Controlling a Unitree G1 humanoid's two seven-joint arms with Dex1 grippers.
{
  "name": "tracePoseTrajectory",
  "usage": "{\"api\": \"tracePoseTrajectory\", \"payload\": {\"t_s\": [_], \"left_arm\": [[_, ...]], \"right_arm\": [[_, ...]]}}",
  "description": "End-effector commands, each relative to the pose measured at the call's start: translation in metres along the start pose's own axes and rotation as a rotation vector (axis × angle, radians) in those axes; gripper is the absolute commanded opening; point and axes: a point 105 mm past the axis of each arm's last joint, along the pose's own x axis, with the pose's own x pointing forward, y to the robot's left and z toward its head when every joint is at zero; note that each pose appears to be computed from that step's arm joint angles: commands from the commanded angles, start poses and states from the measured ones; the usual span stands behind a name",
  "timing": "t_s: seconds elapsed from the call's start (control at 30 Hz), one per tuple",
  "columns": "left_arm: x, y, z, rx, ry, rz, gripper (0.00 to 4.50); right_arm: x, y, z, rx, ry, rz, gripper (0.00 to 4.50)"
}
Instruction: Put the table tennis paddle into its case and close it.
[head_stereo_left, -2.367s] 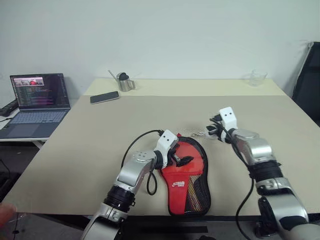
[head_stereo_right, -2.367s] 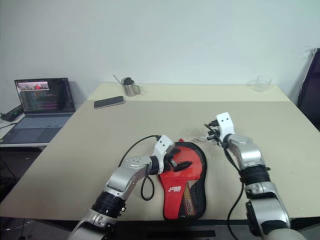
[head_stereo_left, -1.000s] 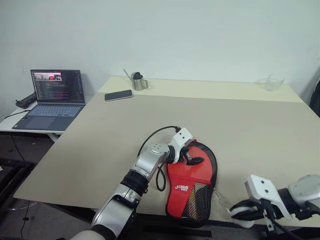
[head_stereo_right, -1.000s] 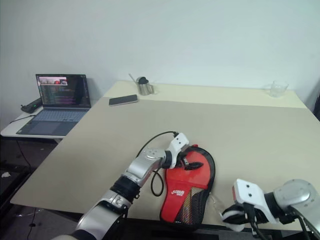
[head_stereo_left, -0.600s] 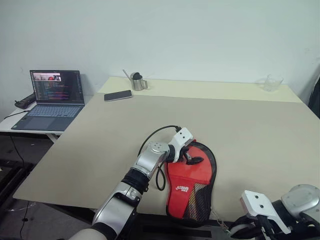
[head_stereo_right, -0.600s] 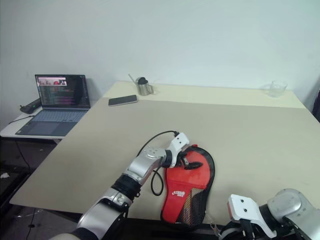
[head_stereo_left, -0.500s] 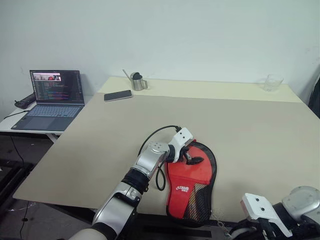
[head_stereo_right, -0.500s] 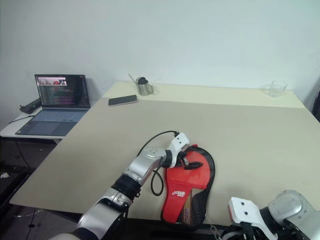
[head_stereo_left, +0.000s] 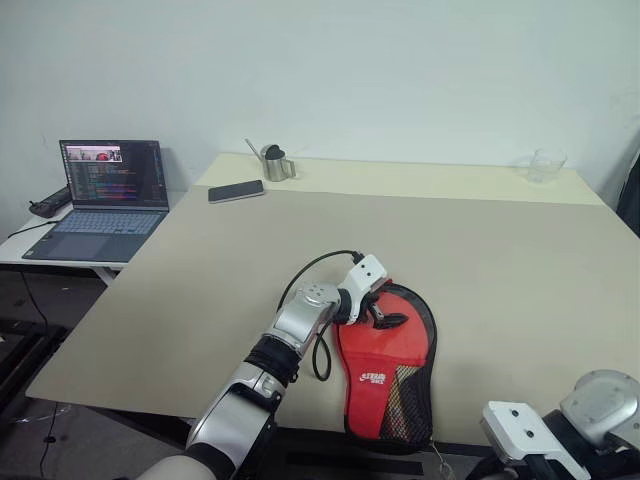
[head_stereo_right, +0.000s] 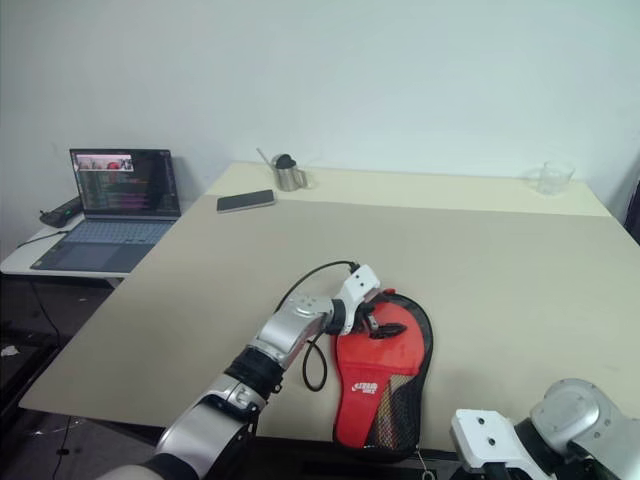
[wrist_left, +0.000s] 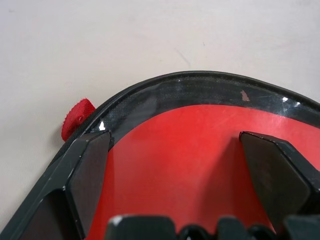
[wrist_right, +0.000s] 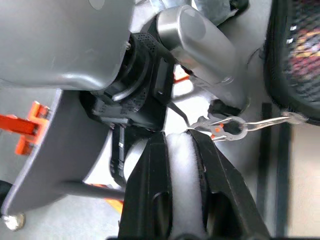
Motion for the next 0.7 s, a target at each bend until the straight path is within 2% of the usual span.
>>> {"api": "tracePoseTrajectory", "payload": {"t_s": [0.03, 0.23, 0.33, 0.43, 0.47, 0.6, 0.7], "left_arm": [[0.003, -0.002, -0.023, -0.033, 0.08, 0.001, 4.5], [0.002, 0.002, -0.019, -0.031, 0.066, 0.015, 4.5], [-0.005, 0.004, 0.002, -0.107, -0.055, -0.013, 4.5], [-0.017, 0.006, 0.015, -0.133, -0.129, -0.051, 4.5], [-0.023, 0.006, 0.022, -0.124, -0.159, -0.073, 4.5], [-0.064, 0.005, 0.059, -0.073, -0.32, -0.179, 4.5], [-0.1, 0.012, 0.07, -0.006, -0.348, -0.177, 4.5]], "right_arm": [[-0.002, -0.003, -0.001, 0.001, 0.006, -0.001, 0.2], [-0.003, -0.011, -0.006, 0.013, 0.026, -0.018, 2.2], [-0.027, -0.041, -0.021, 0.013, 0.096, -0.179, 3.21], [-0.054, -0.066, -0.022, -0.002, 0.097, -0.323, 4.28], [-0.064, -0.073, -0.021, -0.002, 0.09, -0.362, 4.41], [-0.113, -0.107, -0.001, -0.018, -0.034, -0.562, 4.41], [-0.129, -0.119, 0.015, -0.025, -0.13, -0.592, 4.41]]}}
